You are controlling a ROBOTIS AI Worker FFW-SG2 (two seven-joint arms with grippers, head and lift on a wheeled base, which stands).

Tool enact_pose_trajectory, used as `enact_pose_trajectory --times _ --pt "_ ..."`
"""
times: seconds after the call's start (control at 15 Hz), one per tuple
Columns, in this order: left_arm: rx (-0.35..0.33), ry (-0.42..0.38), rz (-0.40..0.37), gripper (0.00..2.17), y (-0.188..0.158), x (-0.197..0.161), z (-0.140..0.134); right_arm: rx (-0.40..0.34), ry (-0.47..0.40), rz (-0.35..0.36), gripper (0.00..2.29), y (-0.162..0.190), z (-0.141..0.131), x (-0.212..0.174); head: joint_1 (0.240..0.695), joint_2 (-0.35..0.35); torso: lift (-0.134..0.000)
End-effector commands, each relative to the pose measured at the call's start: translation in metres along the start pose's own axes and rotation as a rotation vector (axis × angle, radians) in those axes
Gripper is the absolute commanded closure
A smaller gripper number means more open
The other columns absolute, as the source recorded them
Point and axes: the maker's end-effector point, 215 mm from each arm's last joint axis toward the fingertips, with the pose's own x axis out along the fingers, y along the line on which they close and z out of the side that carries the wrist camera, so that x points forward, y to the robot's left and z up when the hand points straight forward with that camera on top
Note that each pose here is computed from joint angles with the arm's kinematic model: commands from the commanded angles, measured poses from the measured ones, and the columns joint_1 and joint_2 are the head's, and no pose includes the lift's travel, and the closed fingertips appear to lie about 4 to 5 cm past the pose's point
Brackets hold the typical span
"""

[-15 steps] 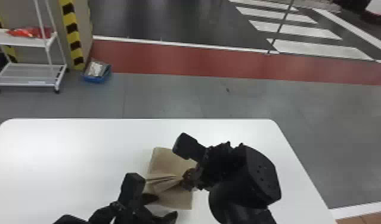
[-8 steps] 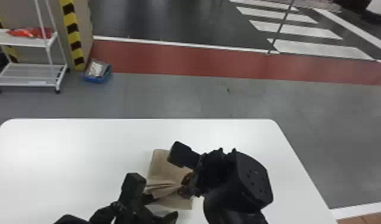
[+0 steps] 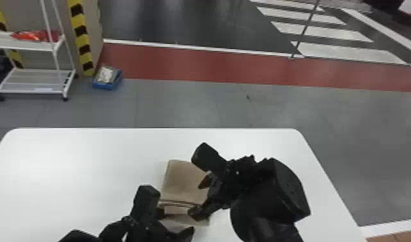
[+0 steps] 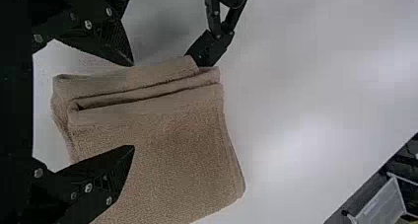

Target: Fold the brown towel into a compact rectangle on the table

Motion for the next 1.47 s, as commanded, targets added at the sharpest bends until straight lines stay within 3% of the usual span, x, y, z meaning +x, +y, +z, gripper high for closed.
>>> enact_pose_trajectory --times 0.0,0.2,0.33,0.4,0.73,1.13,1.4 --pt "0.001 0.0 0.002 0.24 0.001 0.0 0.0 0.075 -0.086 -0.007 0.17 -0.014 0.011 -0.01 0.695 -0.215 0.0" --pt "0.001 0.001 0.004 0.24 0.002 -0.001 0.0 0.14 -0.138 -0.052 0.84 -0.04 0.018 -0.016 0.695 -0.21 0.0" --pt "0.004 -0.002 0.003 0.24 0.001 0.0 0.001 0.136 -0.11 -0.097 1.78 -0.049 0.012 -0.009 0.695 -0.214 0.0" --pt "0.003 0.002 0.004 0.24 0.002 0.0 0.0 0.124 -0.084 -0.085 1.99 -0.042 0.007 -0.001 0.695 -0.218 0.0" --pt "0.004 0.002 0.004 0.24 0.002 -0.001 0.0 0.077 -0.016 -0.015 1.99 -0.009 -0.004 0.025 0.695 -0.213 0.0" --pt "0.005 -0.001 0.005 0.24 0.004 -0.002 0.002 0.046 0.07 -0.004 1.99 0.0 -0.032 0.037 0.695 -0.211 0.0" --pt "0.057 0.124 0.033 0.21 0.017 -0.023 -0.012 0.025 0.085 -0.007 1.99 0.0 -0.038 0.042 0.695 -0.215 0.0"
